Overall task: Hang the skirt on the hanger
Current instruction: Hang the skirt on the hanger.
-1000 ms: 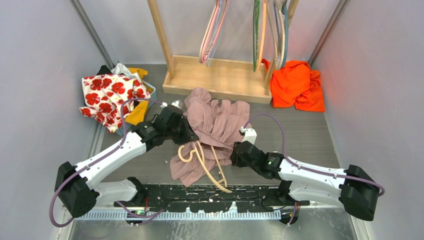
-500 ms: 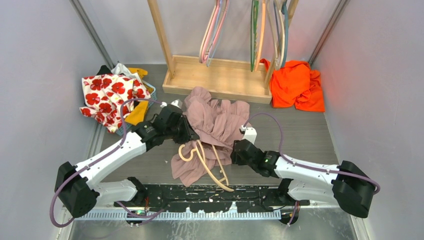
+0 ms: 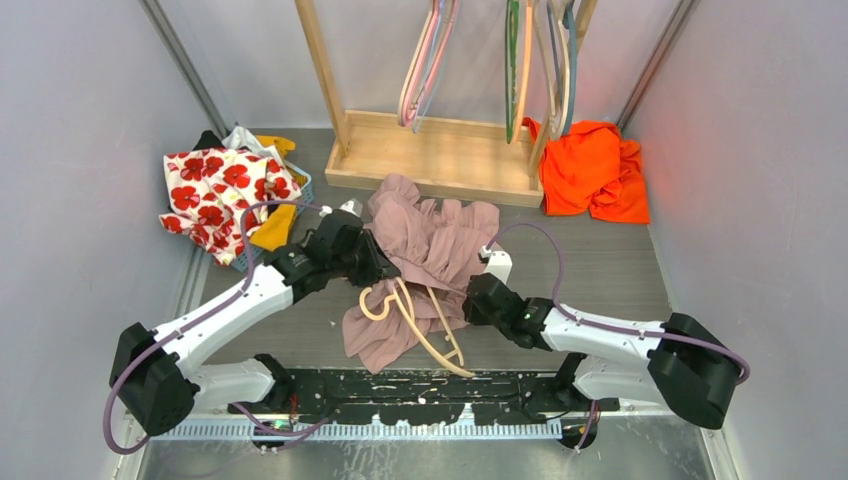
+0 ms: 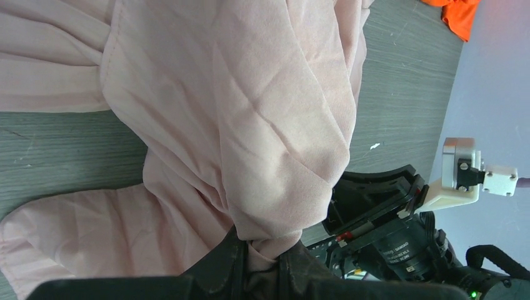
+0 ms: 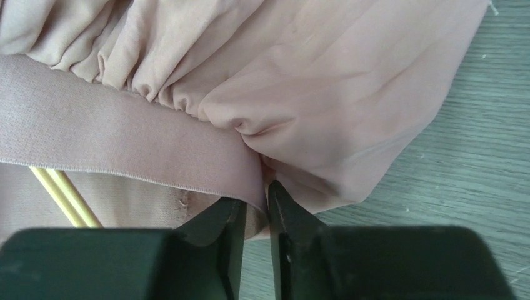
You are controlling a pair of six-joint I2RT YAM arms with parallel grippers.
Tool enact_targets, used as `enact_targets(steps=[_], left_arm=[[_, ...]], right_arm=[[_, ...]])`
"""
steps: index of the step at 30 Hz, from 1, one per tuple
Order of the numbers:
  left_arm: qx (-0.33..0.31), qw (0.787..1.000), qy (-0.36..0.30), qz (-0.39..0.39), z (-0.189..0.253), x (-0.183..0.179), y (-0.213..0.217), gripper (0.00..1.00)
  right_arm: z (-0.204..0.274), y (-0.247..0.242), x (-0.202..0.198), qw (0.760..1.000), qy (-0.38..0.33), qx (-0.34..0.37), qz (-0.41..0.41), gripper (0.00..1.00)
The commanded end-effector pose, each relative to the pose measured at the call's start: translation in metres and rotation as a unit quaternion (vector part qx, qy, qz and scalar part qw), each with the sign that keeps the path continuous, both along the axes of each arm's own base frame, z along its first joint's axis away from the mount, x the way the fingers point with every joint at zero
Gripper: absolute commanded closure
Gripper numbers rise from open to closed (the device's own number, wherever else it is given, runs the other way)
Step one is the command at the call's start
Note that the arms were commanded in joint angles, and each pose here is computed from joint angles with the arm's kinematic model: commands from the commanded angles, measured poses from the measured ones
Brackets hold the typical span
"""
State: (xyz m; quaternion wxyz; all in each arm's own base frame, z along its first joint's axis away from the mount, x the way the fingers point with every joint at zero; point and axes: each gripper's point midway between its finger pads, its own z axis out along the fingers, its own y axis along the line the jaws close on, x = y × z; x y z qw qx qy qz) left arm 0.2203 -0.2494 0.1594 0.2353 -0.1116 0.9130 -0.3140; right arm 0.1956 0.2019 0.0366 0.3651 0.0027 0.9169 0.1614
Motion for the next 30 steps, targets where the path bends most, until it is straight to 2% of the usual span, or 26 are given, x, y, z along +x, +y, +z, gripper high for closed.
enact_targets(steps=[1, 3, 7, 11, 16, 30], left_arm=[[-0.064, 0.997, -0.034, 0.018, 0.025, 0.017, -0.012, 1.00], [-0.078, 0.996, -0.036, 0.028, 0.027, 0.021, -0.013, 1.00], [-0.113, 0.991, -0.044, 0.053, 0.032, 0.032, -0.013, 1.00], [-0.150, 0.983, -0.062, 0.082, 0.044, 0.047, -0.011, 1.00], [-0.185, 0.976, -0.068, 0.096, 0.057, 0.060, -0.006, 1.00], [-0.212, 0.964, -0.078, 0.137, 0.072, 0.079, 0.040, 1.00]], right_arm=[[0.019, 0.018, 0.012, 0.999, -0.024, 0.039, 0.003, 0.83], [0.021, 0.018, 0.010, 0.999, -0.023, 0.044, 0.006, 0.91], [0.024, 0.009, -0.001, 0.999, -0.015, 0.045, 0.013, 0.98], [0.021, -0.011, -0.017, 0.999, -0.007, 0.044, 0.008, 0.99], [0.023, -0.010, -0.028, 0.997, 0.002, 0.078, 0.010, 0.99], [0.017, -0.008, -0.038, 0.997, 0.017, 0.077, 0.014, 0.99]])
